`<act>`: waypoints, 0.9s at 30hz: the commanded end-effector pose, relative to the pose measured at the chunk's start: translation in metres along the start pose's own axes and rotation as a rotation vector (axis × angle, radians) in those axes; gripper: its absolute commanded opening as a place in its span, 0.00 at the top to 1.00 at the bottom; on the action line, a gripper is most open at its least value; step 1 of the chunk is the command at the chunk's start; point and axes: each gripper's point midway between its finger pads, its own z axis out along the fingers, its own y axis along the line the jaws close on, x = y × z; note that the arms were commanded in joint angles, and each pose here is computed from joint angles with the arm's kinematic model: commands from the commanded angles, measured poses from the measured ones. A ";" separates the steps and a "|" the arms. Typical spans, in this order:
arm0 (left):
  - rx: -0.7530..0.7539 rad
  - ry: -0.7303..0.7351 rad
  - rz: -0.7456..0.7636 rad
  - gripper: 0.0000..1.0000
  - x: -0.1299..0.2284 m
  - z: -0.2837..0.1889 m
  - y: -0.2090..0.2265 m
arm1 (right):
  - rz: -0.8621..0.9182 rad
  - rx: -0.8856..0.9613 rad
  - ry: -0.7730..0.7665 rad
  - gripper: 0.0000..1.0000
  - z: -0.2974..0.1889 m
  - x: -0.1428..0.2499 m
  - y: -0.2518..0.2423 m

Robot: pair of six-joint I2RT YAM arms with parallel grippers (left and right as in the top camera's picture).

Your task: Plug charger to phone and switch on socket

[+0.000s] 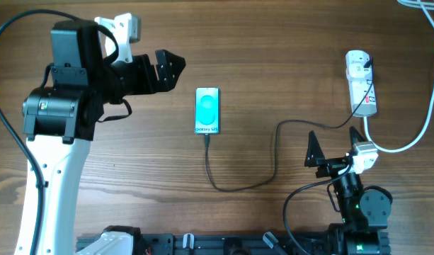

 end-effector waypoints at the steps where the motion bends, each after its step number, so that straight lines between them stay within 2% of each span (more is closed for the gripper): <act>1: -0.016 0.002 0.000 0.00 0.000 0.001 0.004 | 0.005 -0.003 -0.014 0.00 -0.001 -0.003 0.001; 8: -0.048 -0.027 0.014 0.00 0.000 -0.005 0.007 | 0.005 -0.003 -0.014 0.00 -0.001 -0.003 0.001; 11: -0.143 -0.084 0.025 0.00 0.008 -0.017 0.024 | 0.005 -0.003 -0.014 0.00 -0.001 -0.003 0.001; 14: -0.154 -0.145 0.087 0.00 0.017 -0.024 0.028 | 0.004 -0.004 -0.014 0.00 -0.001 -0.003 0.001; 22: -0.127 -0.333 0.311 0.00 0.083 -0.030 0.045 | 0.005 -0.003 -0.014 0.00 -0.001 -0.003 0.001; 27: -0.116 -0.485 0.363 0.00 0.108 -0.019 0.062 | 0.004 -0.003 -0.014 0.00 -0.001 -0.003 0.001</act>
